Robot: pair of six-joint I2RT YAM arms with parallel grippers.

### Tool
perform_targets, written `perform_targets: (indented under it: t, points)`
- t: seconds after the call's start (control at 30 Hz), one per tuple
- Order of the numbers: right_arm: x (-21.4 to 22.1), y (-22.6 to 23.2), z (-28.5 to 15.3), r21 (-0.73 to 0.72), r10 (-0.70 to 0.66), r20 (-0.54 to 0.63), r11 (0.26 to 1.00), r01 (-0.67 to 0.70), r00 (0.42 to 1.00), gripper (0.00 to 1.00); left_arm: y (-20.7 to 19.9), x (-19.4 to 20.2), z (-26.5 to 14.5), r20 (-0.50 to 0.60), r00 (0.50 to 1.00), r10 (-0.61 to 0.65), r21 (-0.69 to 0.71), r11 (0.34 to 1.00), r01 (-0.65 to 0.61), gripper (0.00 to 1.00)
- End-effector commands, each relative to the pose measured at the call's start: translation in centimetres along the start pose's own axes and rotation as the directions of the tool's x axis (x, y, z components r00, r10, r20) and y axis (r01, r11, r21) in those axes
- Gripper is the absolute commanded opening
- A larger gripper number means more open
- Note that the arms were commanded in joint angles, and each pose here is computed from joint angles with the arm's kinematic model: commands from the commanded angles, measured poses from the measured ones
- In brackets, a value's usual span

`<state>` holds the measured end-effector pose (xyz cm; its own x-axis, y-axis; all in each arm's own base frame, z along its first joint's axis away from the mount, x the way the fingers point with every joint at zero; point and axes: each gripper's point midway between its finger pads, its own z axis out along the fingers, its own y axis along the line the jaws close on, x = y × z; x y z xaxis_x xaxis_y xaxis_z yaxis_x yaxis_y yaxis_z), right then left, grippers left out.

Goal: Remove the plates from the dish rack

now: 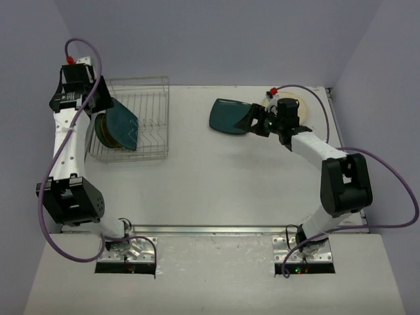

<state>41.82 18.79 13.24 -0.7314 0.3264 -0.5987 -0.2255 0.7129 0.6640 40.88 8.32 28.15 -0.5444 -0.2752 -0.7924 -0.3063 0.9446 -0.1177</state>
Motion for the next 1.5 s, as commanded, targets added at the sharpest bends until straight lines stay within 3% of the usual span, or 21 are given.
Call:
perform_targets:
  t: [0.0, 0.27, 0.73, 0.8, 0.9, 1.0, 1.3, 1.47]
  points:
    - [-0.1, 0.3, -2.4, 0.011, -0.327, -0.023, 0.945, 0.327, 0.945, 0.83, 2.5, 2.7, 2.2, -0.151, 0.988, 0.007, 0.057, 0.998, 0.001, 0.39]
    - [1.1, 0.5, -5.1, 0.023, -0.475, 0.009, 0.880, 0.475, 0.880, 0.85, 2.6, 4.2, 5.7, -0.207, 0.976, 0.065, 0.102, 0.994, -0.044, 0.37]
    - [1.5, 0.3, -4.9, 0.010, -0.484, -0.007, 0.875, 0.484, 0.875, 0.85, 0.6, 7.3, 9.2, -0.284, 0.956, 0.079, 0.245, 0.969, -0.007, 0.30]
    - [1.6, 0.3, -4.8, 0.004, -0.478, -0.010, 0.878, 0.478, 0.878, 0.85, 0.8, 7.9, 9.6, -0.298, 0.951, 0.084, 0.246, 0.969, -0.008, 0.26]
    - [1.5, 0.4, -4.8, 0.001, -0.477, -0.007, 0.879, 0.477, 0.879, 0.85, 0.8, 8.2, 9.9, -0.300, 0.950, 0.088, 0.245, 0.969, -0.012, 0.12]
    - [1.7, 0.4, -4.8, -0.003, -0.476, -0.012, 0.880, 0.476, 0.880, 0.85, 1.0, 7.8, 9.9, -0.287, 0.954, 0.085, 0.236, 0.972, -0.016, 0.00]
    - [2.0, 0.7, -4.8, -0.014, -0.466, -0.020, 0.885, 0.466, 0.885, 0.85, 1.6, 4.3, 8.2, -0.201, 0.975, 0.100, 0.183, 0.981, -0.063, 0.00]
    - [2.1, 1.3, -4.7, -0.024, -0.470, -0.016, 0.883, 0.469, 0.883, 0.85, 1.8, 0.0, 5.3, -0.083, 0.989, 0.118, 0.139, 0.985, -0.106, 0.00]
